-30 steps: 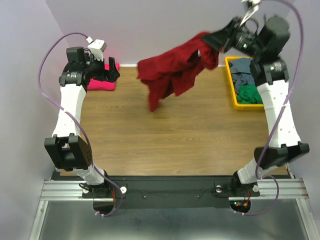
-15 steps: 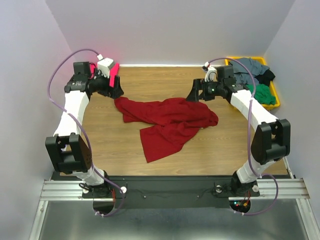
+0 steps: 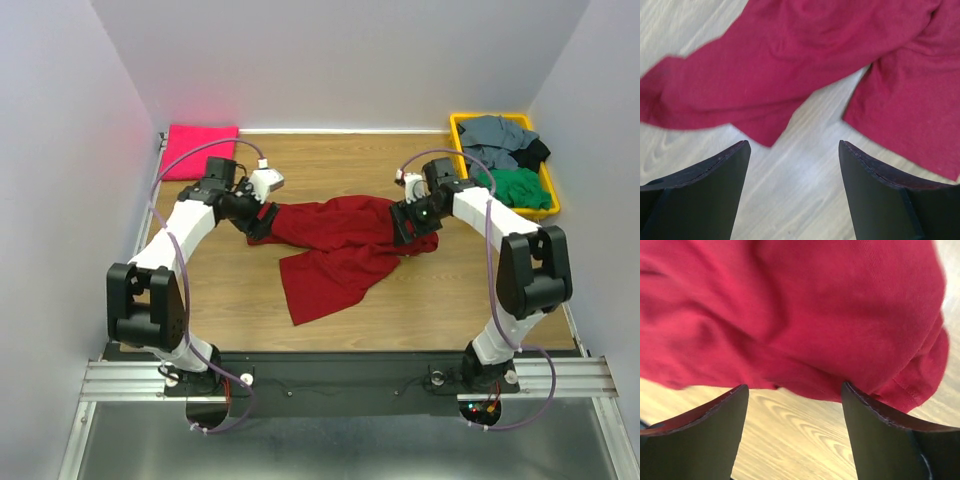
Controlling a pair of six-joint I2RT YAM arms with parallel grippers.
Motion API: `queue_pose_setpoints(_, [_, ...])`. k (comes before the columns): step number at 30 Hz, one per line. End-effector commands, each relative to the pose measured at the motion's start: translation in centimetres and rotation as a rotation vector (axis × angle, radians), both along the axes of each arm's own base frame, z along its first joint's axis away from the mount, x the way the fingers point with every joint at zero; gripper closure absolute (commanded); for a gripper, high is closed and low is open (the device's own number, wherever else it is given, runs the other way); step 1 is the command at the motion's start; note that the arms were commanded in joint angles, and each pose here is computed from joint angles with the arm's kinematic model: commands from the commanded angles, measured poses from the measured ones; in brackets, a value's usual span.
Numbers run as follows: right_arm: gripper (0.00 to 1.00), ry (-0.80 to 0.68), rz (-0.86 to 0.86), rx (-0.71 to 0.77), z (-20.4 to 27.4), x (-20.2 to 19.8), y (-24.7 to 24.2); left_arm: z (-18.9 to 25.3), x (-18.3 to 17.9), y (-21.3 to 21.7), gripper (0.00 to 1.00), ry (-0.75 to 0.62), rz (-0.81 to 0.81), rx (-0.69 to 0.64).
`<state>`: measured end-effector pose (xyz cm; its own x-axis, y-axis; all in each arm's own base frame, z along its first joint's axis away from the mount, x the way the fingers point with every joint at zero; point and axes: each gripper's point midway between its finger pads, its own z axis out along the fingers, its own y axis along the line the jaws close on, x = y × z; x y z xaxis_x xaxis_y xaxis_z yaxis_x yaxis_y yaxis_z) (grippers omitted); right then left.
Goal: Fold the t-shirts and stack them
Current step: Flatten the tshirt out
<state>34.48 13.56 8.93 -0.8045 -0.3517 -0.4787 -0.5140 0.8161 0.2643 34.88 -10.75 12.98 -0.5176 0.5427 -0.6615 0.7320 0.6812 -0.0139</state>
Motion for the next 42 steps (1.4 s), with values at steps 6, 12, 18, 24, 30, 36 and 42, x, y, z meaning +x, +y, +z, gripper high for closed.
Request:
queue_pose_setpoints(6, [0.31, 0.022, -0.073, -0.228, -5.5, 3.5, -4.0, -1.6, 5.7, -0.9, 0.22, -0.061, 0.050, 0.072])
queue_pose_setpoints(12, [0.35, -0.100, -0.185, -0.317, -5.2, 12.1, -6.9, -3.2, 8.2, -0.4, 0.25, -0.026, 0.119, 0.106])
queue_pose_setpoints(18, [0.25, -0.302, -0.180, -0.256, 2.2, 18.3, -7.1, -0.9, 9.6, 0.6, 0.25, -0.011, 0.192, 0.018])
queue_pose_setpoints(24, [0.09, -0.200, 0.072, -0.085, 5.1, 9.1, -2.5, 1.2, 9.9, 2.9, 0.25, -0.028, 0.227, -0.005])
queue_pose_setpoints(30, [0.24, -0.078, 0.309, -0.090, 3.3, -1.2, 2.5, 0.2, 7.3, 3.5, 0.29, 0.045, 0.186, -0.013])
queue_pose_setpoints(36, [0.30, -0.027, 0.451, -0.144, 0.3, -6.2, 6.6, 0.6, 6.2, 3.5, 0.29, 0.055, 0.204, -0.061])
queue_pose_setpoints(42, [0.29, 0.011, 0.554, -0.215, -2.9, -9.3, 9.7, 0.6, 5.6, 4.1, 0.28, 0.061, 0.219, -0.062])
